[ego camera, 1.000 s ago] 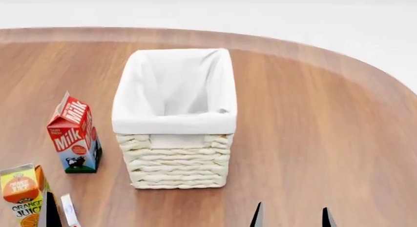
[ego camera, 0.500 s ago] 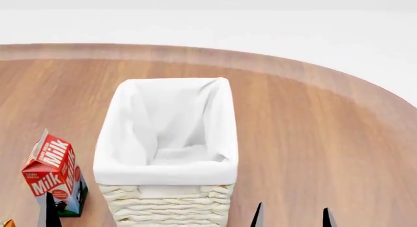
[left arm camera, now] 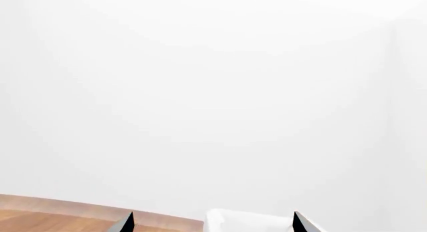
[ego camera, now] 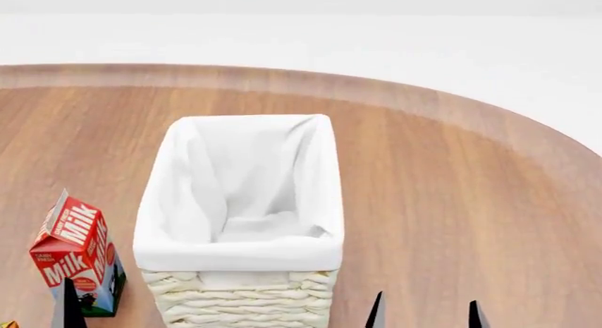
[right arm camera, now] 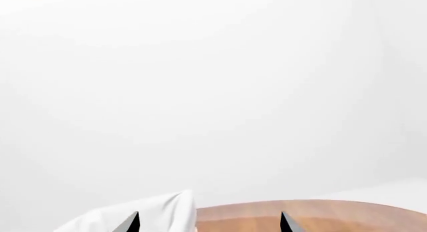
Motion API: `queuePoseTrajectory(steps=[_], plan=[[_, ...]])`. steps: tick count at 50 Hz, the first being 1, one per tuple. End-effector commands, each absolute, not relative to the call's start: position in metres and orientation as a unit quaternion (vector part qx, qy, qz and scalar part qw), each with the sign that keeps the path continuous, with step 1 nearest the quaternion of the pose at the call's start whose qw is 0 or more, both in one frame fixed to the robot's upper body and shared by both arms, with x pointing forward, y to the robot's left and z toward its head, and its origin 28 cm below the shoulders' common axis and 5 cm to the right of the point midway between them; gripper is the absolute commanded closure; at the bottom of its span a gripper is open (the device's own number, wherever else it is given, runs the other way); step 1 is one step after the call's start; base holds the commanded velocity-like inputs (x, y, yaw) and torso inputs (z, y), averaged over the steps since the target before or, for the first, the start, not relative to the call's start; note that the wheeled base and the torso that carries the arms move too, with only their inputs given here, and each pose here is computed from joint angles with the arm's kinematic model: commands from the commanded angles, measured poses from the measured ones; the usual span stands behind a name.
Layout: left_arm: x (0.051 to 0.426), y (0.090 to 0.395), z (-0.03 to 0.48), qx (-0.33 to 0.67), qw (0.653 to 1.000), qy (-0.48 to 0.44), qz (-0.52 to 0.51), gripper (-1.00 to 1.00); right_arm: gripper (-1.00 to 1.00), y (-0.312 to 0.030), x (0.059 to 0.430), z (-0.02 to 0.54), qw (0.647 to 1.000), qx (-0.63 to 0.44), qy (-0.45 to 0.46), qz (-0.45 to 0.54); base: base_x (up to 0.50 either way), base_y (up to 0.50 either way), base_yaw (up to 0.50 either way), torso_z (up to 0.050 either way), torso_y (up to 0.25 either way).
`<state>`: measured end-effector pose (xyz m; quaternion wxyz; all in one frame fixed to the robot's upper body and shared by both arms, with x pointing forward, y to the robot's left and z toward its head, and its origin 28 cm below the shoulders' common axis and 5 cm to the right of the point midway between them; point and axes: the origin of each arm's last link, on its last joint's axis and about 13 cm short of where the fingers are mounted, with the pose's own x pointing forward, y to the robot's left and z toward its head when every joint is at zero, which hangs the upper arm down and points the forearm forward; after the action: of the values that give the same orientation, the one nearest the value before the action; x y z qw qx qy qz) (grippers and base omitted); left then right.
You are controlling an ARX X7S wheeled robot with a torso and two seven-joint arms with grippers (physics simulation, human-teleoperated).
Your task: Pick up the alphabet soup, and put it in the basket.
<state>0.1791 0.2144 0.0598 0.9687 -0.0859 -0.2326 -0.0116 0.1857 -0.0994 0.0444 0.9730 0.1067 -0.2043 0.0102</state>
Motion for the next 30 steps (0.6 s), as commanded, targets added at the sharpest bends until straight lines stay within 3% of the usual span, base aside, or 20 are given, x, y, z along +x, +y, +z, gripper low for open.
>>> queuePoseTrajectory(steps=[1, 11, 19, 30], plan=[[0.178, 0.215, 0.061, -0.085, 0.969, -0.234, -0.01, -1.0, -1.0, -0.102, 0.181, 0.048, 0.976, 0.091, -0.195, 0.036, 0.0, 0.0, 0.0, 0.0, 0.0], [0.18, 0.215, 0.059, -0.082, 0.97, -0.227, -0.009, -1.0, -1.0, -0.117, 0.181, 0.039, 0.978, 0.017, -0.176, 0.112, 0.0, 0.0, 0.0, 0.0, 0.0], [0.18, 0.215, 0.058, -0.08, 0.971, -0.226, -0.008, -1.0, -1.0, -0.126, 0.18, 0.037, 0.974, 0.042, -0.16, 0.154, 0.0, 0.0, 0.0, 0.0, 0.0], [0.18, 0.215, 0.059, -0.079, 0.97, -0.228, -0.006, -1.0, -1.0, -0.129, 0.175, 0.04, 0.949, 0.071, -0.1, 0.292, 0.0, 0.0, 0.0, 0.0, 0.0]])
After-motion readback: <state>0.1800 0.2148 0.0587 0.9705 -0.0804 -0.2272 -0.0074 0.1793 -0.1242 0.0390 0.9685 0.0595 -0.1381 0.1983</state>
